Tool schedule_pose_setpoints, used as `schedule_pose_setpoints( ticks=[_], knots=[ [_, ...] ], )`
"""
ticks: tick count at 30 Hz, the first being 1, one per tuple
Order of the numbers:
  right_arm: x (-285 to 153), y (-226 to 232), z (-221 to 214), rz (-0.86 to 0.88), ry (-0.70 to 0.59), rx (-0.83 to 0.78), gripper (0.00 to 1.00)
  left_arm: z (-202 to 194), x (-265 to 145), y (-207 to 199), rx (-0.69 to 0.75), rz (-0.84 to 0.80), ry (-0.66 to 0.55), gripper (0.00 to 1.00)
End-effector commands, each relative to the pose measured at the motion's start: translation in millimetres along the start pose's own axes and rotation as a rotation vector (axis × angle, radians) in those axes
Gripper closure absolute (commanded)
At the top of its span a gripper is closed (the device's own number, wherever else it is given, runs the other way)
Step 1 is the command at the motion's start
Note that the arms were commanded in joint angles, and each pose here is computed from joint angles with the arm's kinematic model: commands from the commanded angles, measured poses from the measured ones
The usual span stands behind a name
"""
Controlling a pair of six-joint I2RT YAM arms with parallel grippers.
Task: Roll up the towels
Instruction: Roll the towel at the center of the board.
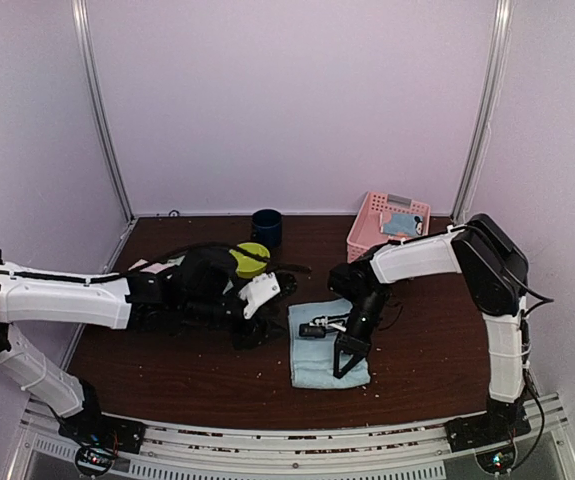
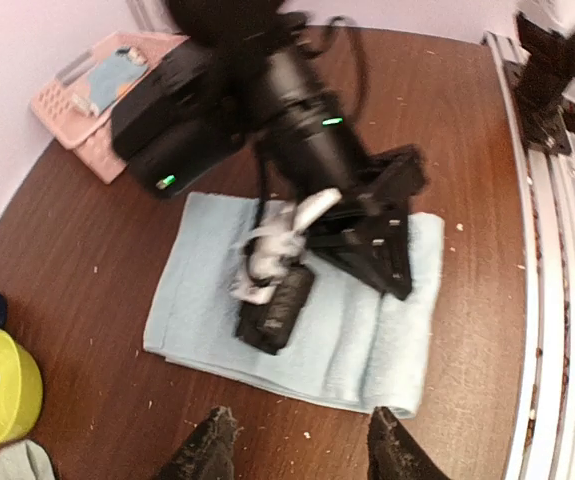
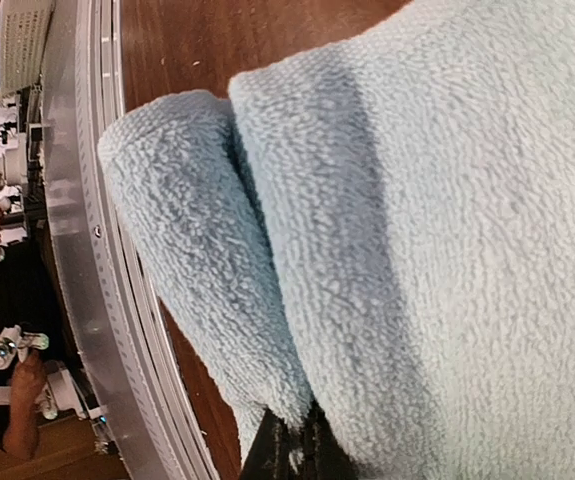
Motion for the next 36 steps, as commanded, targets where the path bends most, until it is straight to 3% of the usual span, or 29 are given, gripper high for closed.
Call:
schedule_pose_setpoints(
  ticks=[1,7,11,15,22,30,36],
  knots=[
    [6.1,-19.5,-6.9,-0.009,0.053,0.089,1.00,0.8,8.6,-40.0,0.346,0.103,-0.014,0.52],
    [10.3,-24.5,-7.2,-0.010,0.043,0.097,1.00,-19.1,62.7,-73.5,0.457,-0.007,0.130,0.52],
    [15.2,-24.7,-11.9,-0.003,0.040,0.109,1.00,-27.7,92.3,-80.0,0.508,0.020,0.182,0.53],
    [20.5,-25.5,-16.7,0.011,0.039,0.119,1.00,-32.8,107.0,-80.0,0.521,0.027,0.170,0.53],
    [17.7,-23.2,-14.2,0.014,0.026,0.114,1.00,-49.3,130.5,-81.8,0.531,-0.015,0.271,0.57],
    [4.4,-16.4,-3.0,0.004,-0.003,0.081,0.96,-64.2,139.0,-77.5,0.519,0.014,0.357,0.68],
    [-34.3,2.9,15.7,-0.010,-0.055,-0.004,0.84,-70.5,139.4,-77.5,0.500,0.004,0.404,0.82]
  ],
)
Point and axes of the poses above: each gripper's point midway between its finger pads, its own x axis out along the fingers, its own y axis along the line the jaws close on, z = x × y, the point moved 10 cm from there along -x, back along the fingers, and after that the axes turned 15 degrees about -x, right-handed, at the moved point
